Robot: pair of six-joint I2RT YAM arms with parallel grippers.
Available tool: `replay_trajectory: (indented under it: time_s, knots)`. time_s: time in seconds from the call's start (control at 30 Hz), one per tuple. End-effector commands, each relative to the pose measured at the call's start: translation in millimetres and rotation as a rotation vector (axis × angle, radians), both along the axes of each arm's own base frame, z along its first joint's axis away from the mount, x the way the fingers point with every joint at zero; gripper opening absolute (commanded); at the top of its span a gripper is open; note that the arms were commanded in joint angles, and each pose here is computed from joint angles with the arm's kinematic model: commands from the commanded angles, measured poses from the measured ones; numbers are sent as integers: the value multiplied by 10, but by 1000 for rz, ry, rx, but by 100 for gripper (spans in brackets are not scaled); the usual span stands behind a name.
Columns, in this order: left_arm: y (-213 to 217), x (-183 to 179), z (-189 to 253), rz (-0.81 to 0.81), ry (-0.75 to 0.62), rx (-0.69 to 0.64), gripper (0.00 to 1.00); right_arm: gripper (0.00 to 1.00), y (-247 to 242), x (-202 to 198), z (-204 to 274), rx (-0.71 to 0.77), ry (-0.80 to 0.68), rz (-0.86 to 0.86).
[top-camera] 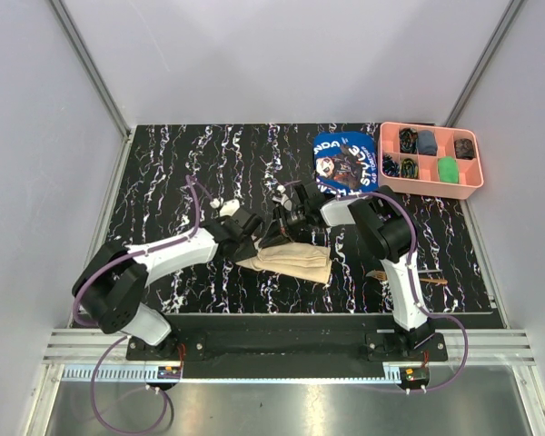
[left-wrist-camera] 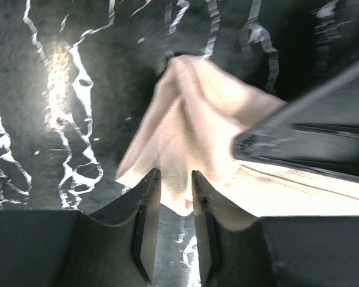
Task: Fold the napkin into a case and place the utensils inside
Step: Grasp the top corner of the smaller rectangle folded napkin from the folded napkin.
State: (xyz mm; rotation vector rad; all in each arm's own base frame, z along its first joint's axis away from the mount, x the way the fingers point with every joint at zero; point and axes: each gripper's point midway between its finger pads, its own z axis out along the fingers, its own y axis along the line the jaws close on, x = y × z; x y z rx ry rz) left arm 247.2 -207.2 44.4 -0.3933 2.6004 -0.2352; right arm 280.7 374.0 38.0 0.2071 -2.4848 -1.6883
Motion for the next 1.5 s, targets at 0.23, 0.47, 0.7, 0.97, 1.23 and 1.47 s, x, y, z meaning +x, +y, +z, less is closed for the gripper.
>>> replay_trajectory:
  time_s: [0.23,0.47,0.7,0.97,1.23,1.47]
  knots:
    - [-23,114,-36,10,36,117,26,0,83,14,265,36,-86,27]
    - [-22,190,172,7,-48,90,0,0,169,-77,250,24,-87,61]
    - [-15,214,243,10,-119,43,0,0,329,-237,242,-21,-57,104]
    - [-82,288,211,11,-126,18,0,1,461,-355,19,-55,1,135]
    - [-67,304,217,39,-171,-24,0,3,538,-408,-107,-111,13,162]
    - [-53,304,3,23,-65,-8,0,9,514,-425,-124,-122,5,185]
